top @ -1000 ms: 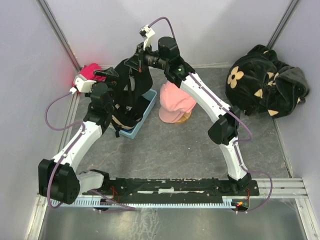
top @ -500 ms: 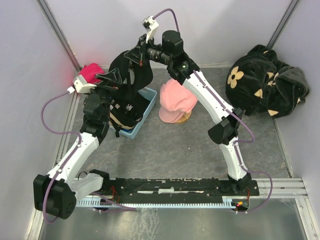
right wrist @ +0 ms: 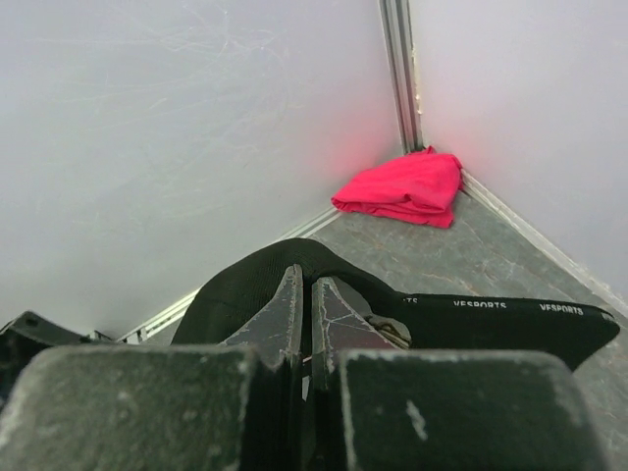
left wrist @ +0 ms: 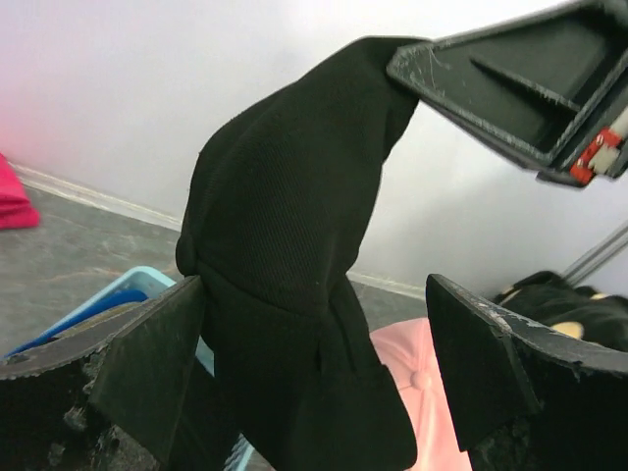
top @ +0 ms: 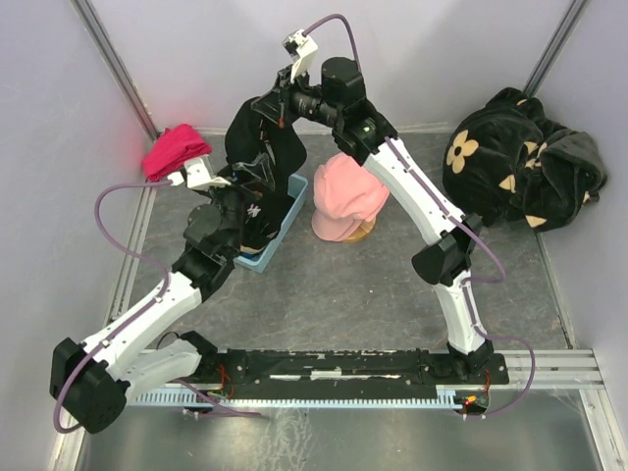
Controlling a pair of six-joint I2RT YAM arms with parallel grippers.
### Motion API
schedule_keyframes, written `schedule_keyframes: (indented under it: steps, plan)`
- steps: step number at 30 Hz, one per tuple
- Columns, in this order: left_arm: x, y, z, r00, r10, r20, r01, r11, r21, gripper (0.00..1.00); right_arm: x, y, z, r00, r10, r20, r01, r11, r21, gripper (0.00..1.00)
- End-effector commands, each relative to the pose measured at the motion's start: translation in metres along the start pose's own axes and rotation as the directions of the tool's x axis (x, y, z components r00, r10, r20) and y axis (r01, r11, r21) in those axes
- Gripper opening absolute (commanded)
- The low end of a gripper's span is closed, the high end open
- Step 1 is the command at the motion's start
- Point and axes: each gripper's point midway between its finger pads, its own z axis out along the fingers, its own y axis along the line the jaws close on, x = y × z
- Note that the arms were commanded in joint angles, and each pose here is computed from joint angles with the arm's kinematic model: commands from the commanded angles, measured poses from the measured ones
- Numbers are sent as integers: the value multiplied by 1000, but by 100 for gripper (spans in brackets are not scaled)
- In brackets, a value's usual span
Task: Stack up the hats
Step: Pick up the hat from the bin.
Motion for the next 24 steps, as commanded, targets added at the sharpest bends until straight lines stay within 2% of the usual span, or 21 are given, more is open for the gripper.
schedule_keyframes:
  steps: [1, 4, 11, 24]
  plan:
    - [-23, 9, -9, 975, 206, 86, -195, 973, -122, 99, -66, 29, -31, 986, -101, 131, 102, 995, 0, 1]
    - [-25, 16, -14, 957, 278, 84, -258, 947, -191, 99, -66, 26, -32, 985, -122, 122, 121, 992, 18, 1]
    - [-29, 38, -21, 931, 355, 88, -308, 890, -335, 99, -75, 26, -38, 977, -155, 148, 149, 987, 51, 1]
    - [-30, 10, -29, 853, 500, 152, -448, 849, -279, 99, -62, 38, -33, 973, -207, 98, 198, 976, 94, 1]
